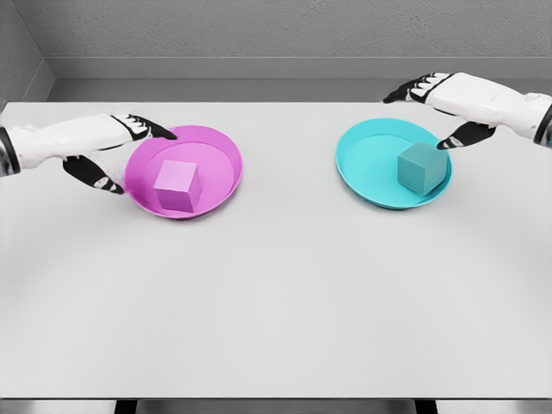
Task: Place the blocks in the corresponding plates according to their colors
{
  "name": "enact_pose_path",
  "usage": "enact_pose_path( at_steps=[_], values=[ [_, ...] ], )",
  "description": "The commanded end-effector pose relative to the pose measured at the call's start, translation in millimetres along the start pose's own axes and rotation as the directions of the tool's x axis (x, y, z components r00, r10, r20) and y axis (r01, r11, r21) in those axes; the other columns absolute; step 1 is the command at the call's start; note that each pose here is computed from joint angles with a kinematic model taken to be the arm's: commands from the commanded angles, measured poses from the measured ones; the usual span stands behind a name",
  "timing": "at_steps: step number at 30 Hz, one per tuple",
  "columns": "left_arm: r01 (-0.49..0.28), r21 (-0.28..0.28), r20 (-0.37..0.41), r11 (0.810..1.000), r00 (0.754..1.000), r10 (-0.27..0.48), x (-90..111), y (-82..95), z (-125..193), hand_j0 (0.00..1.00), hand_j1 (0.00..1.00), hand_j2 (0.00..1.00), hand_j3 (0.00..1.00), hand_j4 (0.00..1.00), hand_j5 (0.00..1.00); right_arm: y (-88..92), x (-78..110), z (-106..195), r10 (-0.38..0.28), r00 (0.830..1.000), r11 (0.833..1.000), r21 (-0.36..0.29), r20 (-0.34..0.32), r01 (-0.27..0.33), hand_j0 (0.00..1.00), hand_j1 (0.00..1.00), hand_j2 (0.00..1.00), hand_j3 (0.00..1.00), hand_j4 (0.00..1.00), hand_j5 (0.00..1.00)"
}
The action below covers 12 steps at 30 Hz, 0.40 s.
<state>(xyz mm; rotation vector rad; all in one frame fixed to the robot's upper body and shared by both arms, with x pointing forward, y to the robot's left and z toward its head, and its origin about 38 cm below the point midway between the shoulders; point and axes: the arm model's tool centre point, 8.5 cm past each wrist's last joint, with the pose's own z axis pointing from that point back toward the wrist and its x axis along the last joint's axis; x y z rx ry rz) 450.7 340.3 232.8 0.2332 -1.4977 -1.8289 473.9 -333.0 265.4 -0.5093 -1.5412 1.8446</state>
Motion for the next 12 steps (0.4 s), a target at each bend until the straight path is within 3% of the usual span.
enact_pose_path(
  at_steps=[1, 2, 4, 5, 7, 12],
  values=[
    [-0.047, 0.026, -0.025, 0.999, 0.999, 0.048, -8.7, 5.6, 26.9, 1.0, 1.0, 1.0, 1.0, 1.0, 1.0, -2.0, -20.6, 15.7, -0.044, 0.997, 0.999, -0.031, -0.061, 0.042, 1.0, 1.0, 1.0, 1.0, 1.0, 1.0],
    [-0.066, 0.021, -0.039, 0.998, 0.997, 0.067, -12.2, 0.5, 36.0, 1.0, 1.0, 1.0, 1.0, 1.0, 1.0, -5.9, -40.5, 33.8, -0.086, 0.989, 0.994, -0.077, -0.121, 0.077, 1.0, 1.0, 1.0, 1.0, 1.0, 1.0],
    [-0.08, 0.022, -0.054, 0.997, 0.995, 0.081, -16.6, -1.4, 41.9, 1.0, 1.0, 1.0, 1.0, 1.0, 1.0, -0.7, -93.1, 99.4, -0.192, 0.935, 0.977, -0.143, -0.297, 0.155, 1.0, 1.0, 1.0, 1.0, 1.0, 1.0],
    [-0.089, 0.023, -0.067, 0.996, 0.994, 0.09, -21.0, -3.2, 44.4, 1.0, 1.0, 1.0, 1.0, 1.0, 1.0, 7.7, -103.4, 112.5, -0.219, 0.917, 0.973, -0.141, -0.334, 0.182, 1.0, 1.0, 1.0, 1.0, 1.0, 1.0],
    [-0.105, 0.037, -0.097, 0.994, 0.989, 0.108, -30.1, -3.6, 51.7, 1.0, 1.0, 1.0, 1.0, 1.0, 1.0, 10.0, -103.5, 113.3, -0.22, 0.916, 0.974, -0.135, -0.336, 0.185, 1.0, 1.0, 1.0, 1.0, 1.0, 1.0],
    [-0.114, 0.042, -0.112, 0.993, 0.987, 0.118, -34.8, -4.9, 55.1, 1.0, 1.0, 1.0, 1.0, 1.0, 1.0, 12.7, -85.0, 85.7, -0.16, 0.947, 0.987, -0.058, -0.278, 0.149, 1.0, 1.0, 1.0, 1.0, 1.0, 1.0]
  ],
)
